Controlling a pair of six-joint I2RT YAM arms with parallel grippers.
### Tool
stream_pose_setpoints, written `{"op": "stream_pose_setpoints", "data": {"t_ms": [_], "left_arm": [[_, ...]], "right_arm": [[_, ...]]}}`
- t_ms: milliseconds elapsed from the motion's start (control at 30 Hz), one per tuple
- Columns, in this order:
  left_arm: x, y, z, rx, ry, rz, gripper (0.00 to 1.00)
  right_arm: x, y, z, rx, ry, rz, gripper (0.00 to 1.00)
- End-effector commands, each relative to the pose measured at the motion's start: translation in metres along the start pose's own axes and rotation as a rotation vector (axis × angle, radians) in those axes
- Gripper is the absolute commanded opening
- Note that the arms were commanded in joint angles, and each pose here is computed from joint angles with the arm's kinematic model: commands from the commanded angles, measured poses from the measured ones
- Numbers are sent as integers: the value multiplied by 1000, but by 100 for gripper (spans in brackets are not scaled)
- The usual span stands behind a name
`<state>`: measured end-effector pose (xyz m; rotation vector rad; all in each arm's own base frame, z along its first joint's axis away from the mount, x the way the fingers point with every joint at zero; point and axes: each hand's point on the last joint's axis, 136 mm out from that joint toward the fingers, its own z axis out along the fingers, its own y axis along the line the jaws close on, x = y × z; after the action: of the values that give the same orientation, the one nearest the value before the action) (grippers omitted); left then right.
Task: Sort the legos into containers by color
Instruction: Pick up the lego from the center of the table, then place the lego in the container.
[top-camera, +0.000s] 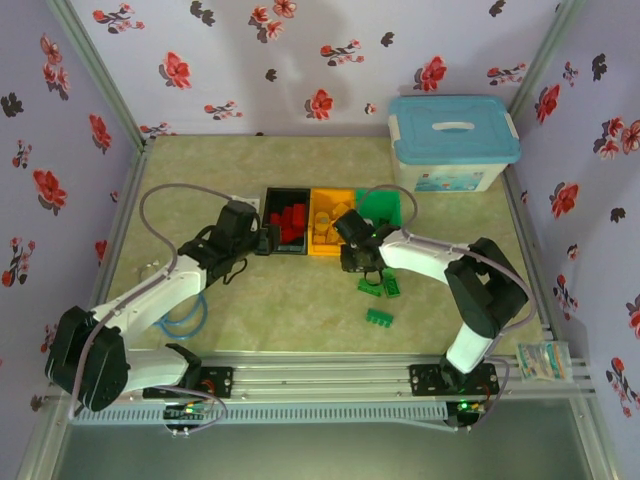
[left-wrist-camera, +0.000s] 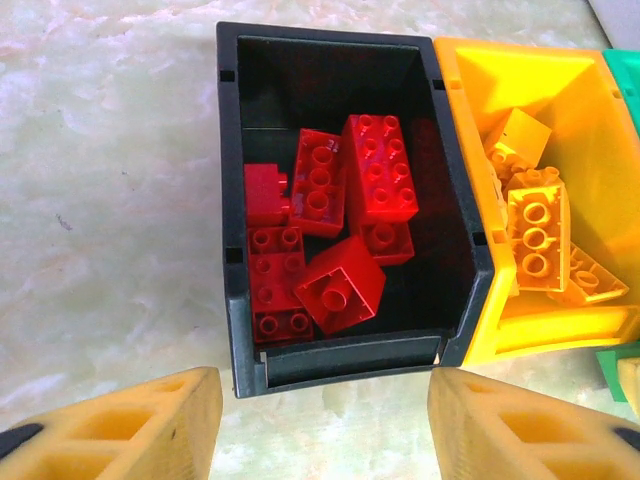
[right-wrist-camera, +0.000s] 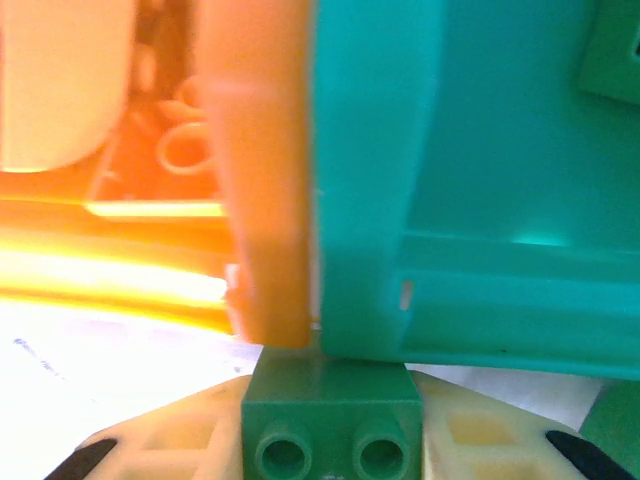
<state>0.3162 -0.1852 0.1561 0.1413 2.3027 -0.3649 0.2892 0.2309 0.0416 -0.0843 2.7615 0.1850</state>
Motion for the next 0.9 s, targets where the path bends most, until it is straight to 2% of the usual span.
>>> {"op": "stream_pose_setpoints", "data": {"t_ms": [0, 267, 467, 867], "left_arm": [[-2, -3, -5, 15, -29, -13, 56], [7, -5, -5, 22, -17, -12, 55], [16, -14, -8, 46, -10, 10, 55], [54, -68, 2, 107, 47, 120, 59]], "right_arm": [[-10, 1, -22, 17, -41, -20, 30], [-30, 6, -53, -8, -119, -22, 28], [-51, -4, -70, 27, -168, -25, 28], [-85, -48, -61, 89, -158, 54, 31]]}}
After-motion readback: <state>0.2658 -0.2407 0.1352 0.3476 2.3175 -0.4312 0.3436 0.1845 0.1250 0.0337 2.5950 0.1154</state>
